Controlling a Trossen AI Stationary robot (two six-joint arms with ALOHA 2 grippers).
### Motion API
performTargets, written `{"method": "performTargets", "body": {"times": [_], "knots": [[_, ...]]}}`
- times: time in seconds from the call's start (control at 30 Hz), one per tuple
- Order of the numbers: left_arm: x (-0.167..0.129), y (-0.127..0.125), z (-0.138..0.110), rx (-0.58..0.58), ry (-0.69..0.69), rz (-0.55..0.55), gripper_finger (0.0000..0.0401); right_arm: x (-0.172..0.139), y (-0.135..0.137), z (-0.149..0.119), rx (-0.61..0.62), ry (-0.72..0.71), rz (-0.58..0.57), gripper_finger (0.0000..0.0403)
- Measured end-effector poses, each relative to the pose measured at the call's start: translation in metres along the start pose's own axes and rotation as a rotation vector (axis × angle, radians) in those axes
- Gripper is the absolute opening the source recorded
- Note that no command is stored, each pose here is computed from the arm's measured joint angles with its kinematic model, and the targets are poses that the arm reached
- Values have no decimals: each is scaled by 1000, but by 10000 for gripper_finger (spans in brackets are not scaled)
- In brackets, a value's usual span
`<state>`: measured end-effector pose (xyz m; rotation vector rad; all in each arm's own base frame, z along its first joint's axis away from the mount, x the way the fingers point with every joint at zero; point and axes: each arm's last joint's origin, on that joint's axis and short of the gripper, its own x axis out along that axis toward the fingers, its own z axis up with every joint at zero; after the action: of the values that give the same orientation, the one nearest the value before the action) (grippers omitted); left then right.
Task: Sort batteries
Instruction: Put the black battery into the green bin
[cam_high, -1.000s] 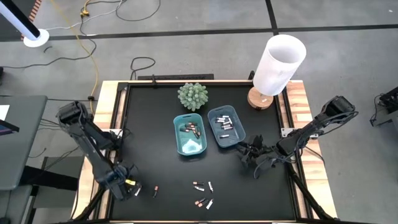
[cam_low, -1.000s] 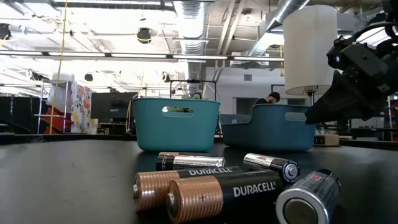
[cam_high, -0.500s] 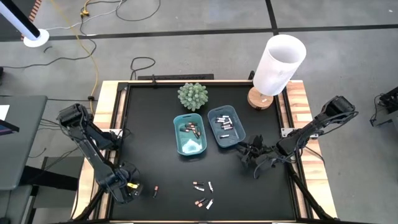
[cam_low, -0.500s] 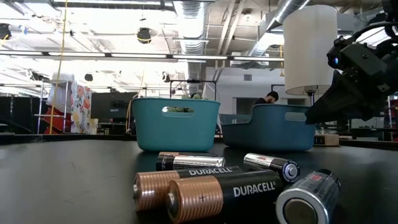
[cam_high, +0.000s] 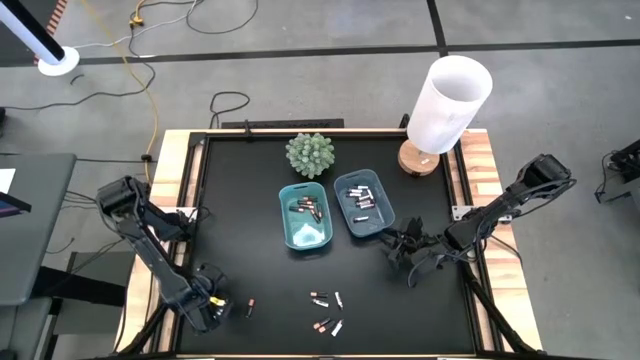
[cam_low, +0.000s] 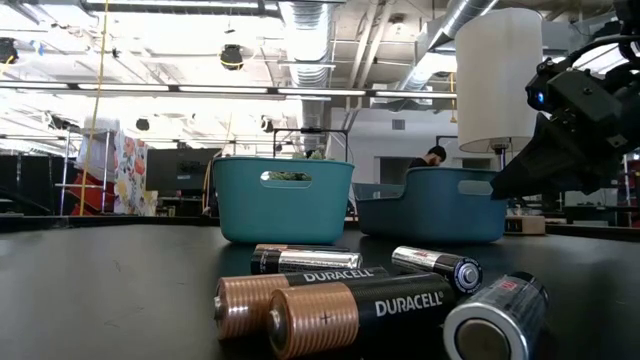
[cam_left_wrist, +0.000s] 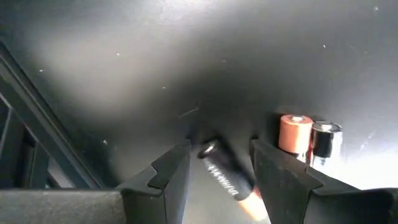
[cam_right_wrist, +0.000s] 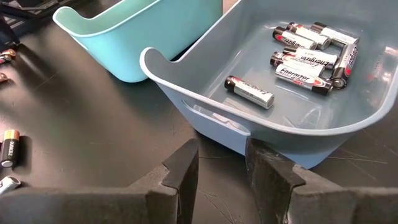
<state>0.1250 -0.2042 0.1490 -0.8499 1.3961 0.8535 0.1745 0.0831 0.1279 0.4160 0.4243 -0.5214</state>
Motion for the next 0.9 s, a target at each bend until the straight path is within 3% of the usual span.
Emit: {"method": "performTargets", "body": {"times": [0.7, 0.9], "knots": [[6, -1, -4, -72, 67, 52, 163, 0, 0, 0, 0, 1, 0, 150], [6, -1, -5, -90, 79, 62, 127, 0, 0, 0, -1, 1, 0, 150]]}}
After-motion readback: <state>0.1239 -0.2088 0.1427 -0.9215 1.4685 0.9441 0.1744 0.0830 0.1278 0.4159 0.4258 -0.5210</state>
